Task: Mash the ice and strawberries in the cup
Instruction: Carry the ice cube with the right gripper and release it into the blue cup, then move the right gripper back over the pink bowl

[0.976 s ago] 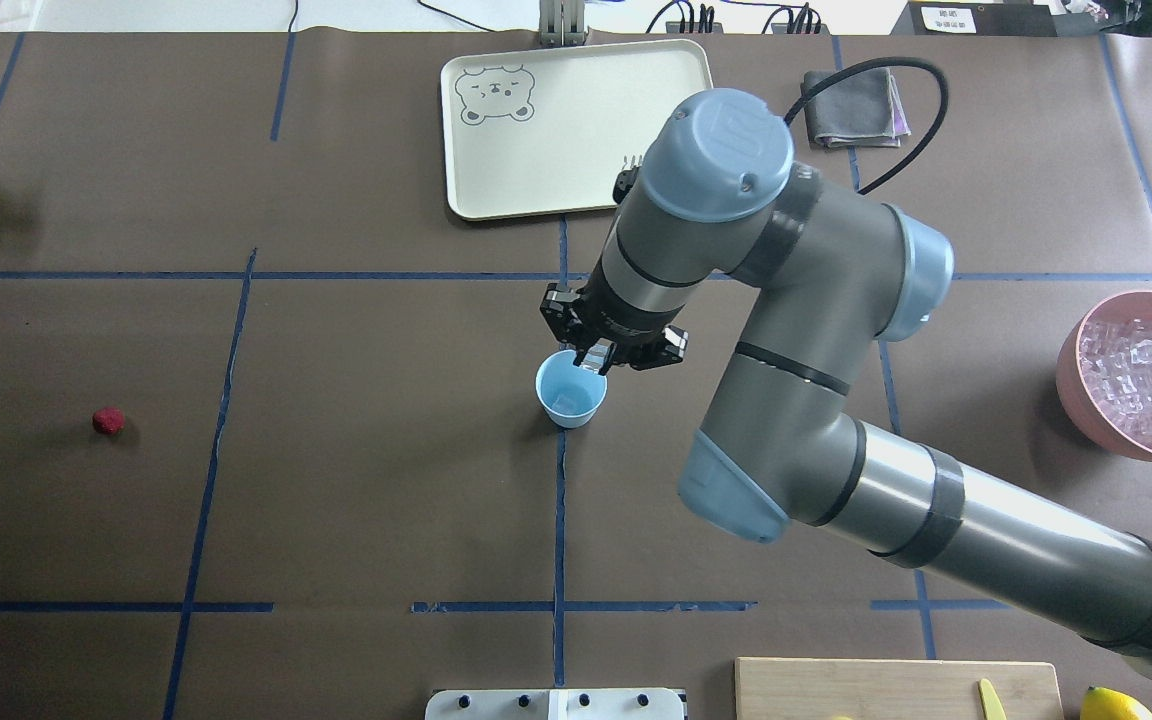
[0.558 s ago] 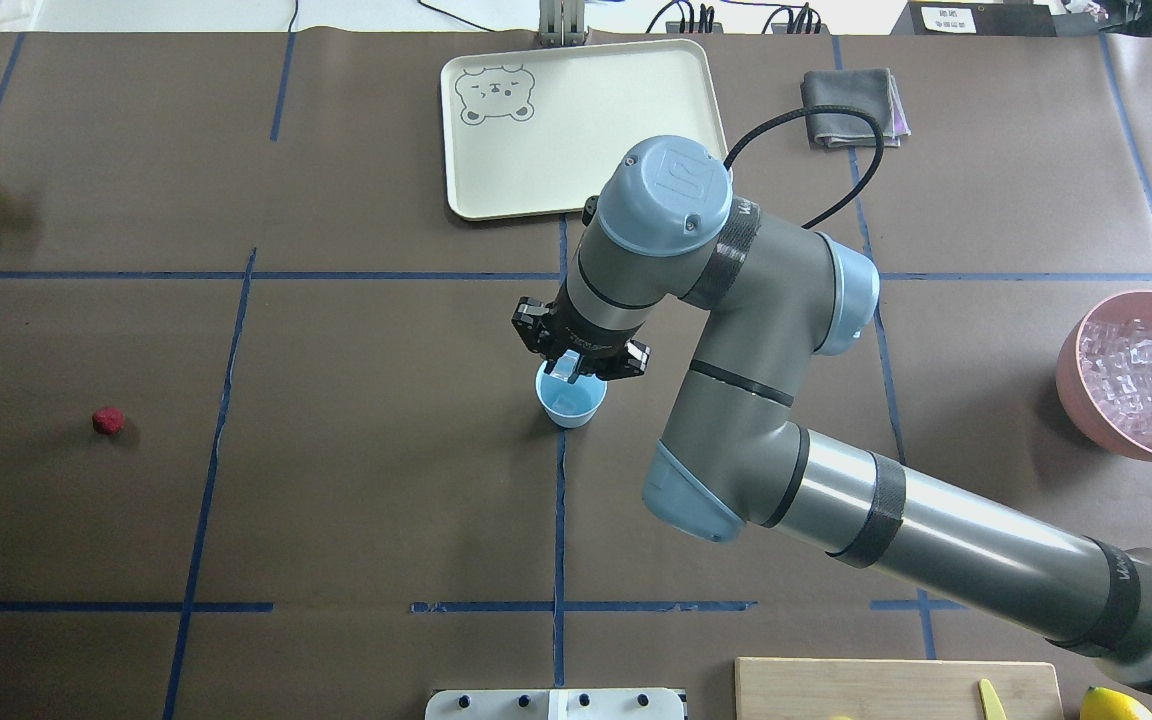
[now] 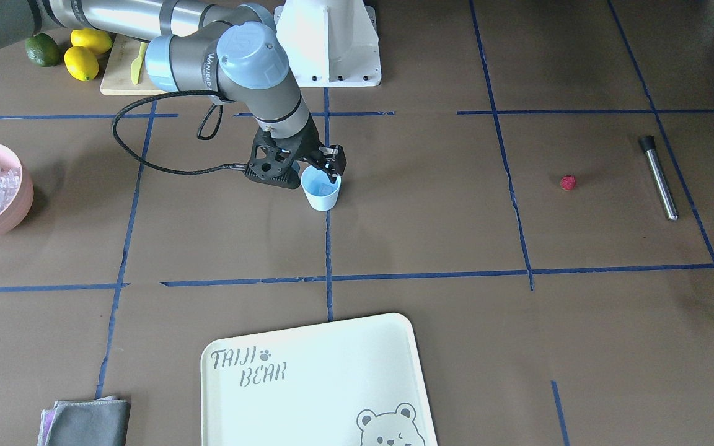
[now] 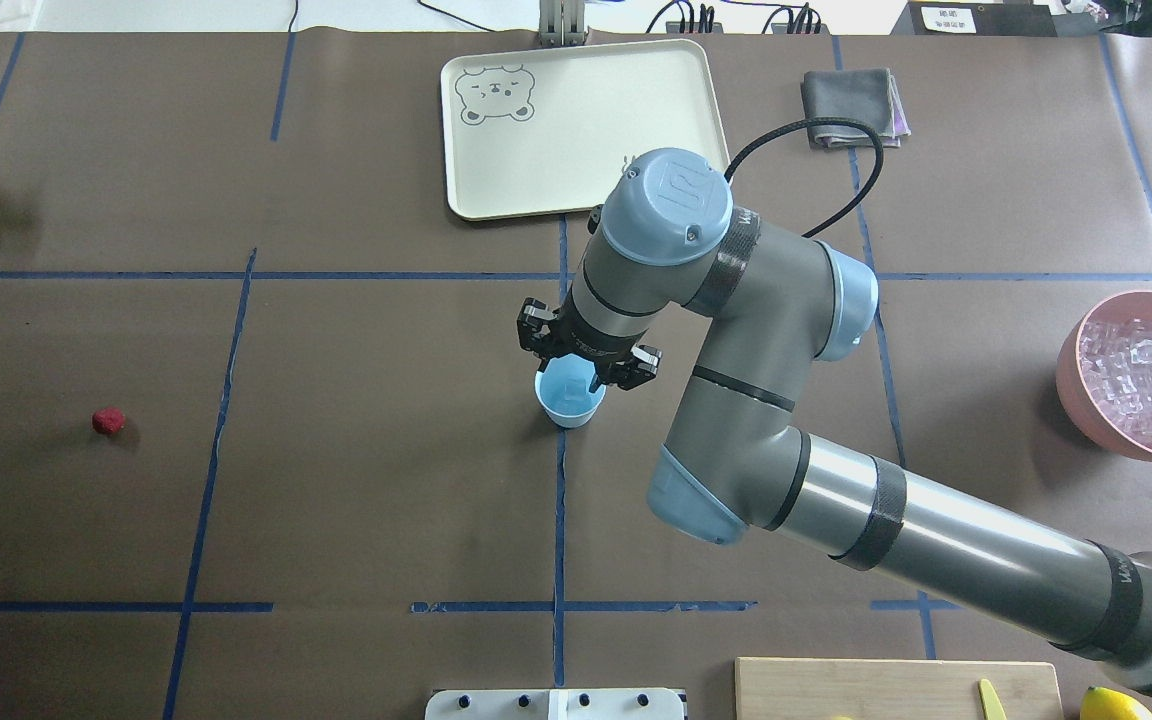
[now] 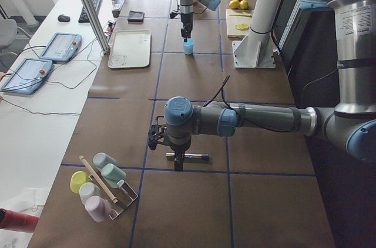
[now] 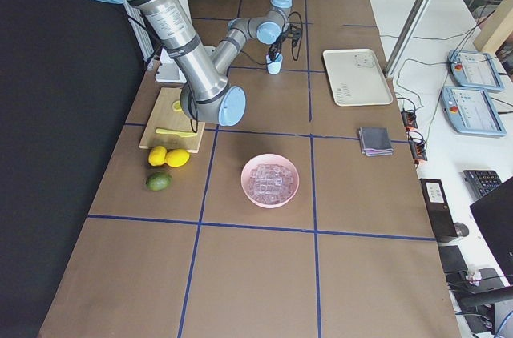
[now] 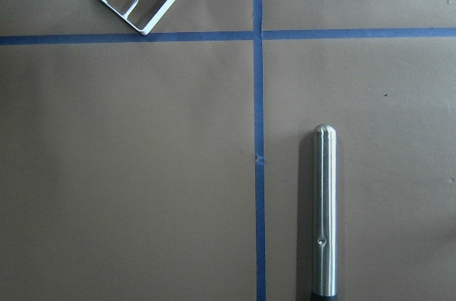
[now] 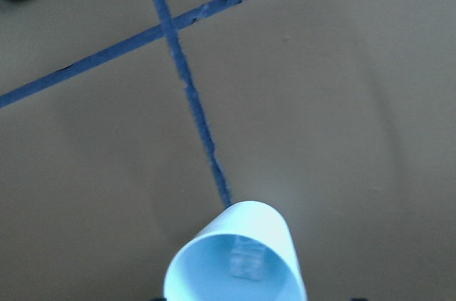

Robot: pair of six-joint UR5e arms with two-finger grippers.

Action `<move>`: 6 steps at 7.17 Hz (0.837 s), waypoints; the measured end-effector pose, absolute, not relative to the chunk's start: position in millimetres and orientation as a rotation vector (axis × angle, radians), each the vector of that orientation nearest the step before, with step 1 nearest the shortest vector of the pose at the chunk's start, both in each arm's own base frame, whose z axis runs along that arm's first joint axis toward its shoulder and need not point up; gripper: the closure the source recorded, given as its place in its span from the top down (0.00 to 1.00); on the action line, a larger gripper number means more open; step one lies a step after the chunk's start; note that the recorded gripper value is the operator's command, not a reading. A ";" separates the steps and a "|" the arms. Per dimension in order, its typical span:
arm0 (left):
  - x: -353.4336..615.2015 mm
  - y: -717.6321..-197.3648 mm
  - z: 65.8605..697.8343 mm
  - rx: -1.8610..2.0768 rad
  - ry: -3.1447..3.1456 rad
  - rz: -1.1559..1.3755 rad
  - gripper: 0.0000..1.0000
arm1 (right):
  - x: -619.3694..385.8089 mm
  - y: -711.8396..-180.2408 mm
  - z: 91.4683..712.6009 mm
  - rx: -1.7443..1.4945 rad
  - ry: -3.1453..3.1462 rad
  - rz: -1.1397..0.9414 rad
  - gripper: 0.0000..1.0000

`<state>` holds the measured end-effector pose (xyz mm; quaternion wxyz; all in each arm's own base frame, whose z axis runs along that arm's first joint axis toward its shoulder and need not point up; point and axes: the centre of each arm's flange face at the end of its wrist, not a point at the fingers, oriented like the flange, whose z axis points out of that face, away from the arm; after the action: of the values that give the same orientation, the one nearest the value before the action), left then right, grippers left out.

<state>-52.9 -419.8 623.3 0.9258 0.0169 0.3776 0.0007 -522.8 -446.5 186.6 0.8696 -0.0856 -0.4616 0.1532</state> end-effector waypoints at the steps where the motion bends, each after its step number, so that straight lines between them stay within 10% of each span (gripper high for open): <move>1: -52.9 -419.8 623.2 0.035 0.774 0.002 1.00 | -475.8 -450.9 205.8 -0.165 -0.954 0.305 0.99; 6: -52.9 -419.8 621.1 0.037 0.774 0.002 1.00 | -201.2 -480.3 411.8 -0.042 -0.820 0.064 0.96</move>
<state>-52.9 -419.8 621.1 0.9258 0.0180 0.3776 0.0011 -201.2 -480.3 411.8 0.9164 -0.0202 -0.3985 0.0312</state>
